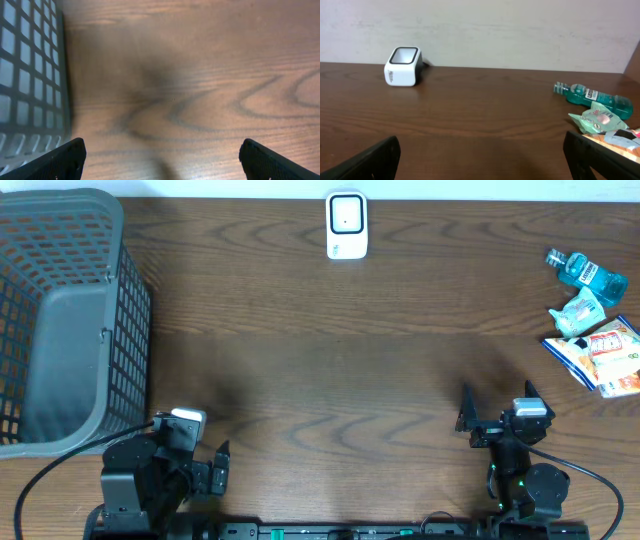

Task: Scan the item barcode

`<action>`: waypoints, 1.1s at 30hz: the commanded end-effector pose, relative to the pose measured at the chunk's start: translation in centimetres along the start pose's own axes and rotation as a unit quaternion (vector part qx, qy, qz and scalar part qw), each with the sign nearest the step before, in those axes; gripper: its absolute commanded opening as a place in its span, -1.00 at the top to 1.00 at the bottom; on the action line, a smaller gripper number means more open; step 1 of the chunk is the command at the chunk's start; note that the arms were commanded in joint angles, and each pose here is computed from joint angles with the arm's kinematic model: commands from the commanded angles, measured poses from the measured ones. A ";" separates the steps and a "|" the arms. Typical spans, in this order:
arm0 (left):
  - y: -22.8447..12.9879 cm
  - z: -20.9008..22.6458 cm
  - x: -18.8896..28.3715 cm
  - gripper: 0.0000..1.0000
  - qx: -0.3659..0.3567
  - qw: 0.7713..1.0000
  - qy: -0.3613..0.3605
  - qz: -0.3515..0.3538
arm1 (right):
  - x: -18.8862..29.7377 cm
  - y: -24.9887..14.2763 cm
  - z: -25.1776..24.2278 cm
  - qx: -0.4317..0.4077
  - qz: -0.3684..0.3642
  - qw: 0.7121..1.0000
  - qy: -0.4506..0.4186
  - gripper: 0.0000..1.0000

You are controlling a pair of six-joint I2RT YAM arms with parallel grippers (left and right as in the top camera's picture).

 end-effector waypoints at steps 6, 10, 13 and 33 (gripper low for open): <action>2.5 -0.3 -0.5 -0.96 -0.025 0.981 -0.019 -0.189 | 0.0 -0.1 -0.2 -0.004 0.001 1.000 -0.009 -0.99; 2.5 -0.5 -1.5 -0.95 -0.050 0.950 -0.035 -0.307 | 0.0 -0.1 -0.2 -0.004 0.001 1.000 -0.009 -0.98; 2.5 -0.4 -2.8 -0.96 -0.059 0.934 -0.037 -0.352 | 0.0 -0.1 -0.2 -0.004 0.001 1.000 -0.009 -0.99; -0.5 1.0 -8.7 -0.96 -0.008 0.930 0.014 -0.366 | 0.0 -0.1 -0.2 -0.004 0.001 1.000 -0.009 -0.99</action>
Point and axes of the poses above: each gripper's point midway between its finger pads, its own x axis back along the fingers, its own z axis along the line the jaws close on, y = z × x, the point moved 9 cm from there along x, back along the fingers, and after that the axes turned 7 degrees about x, right-handed, at the moved point
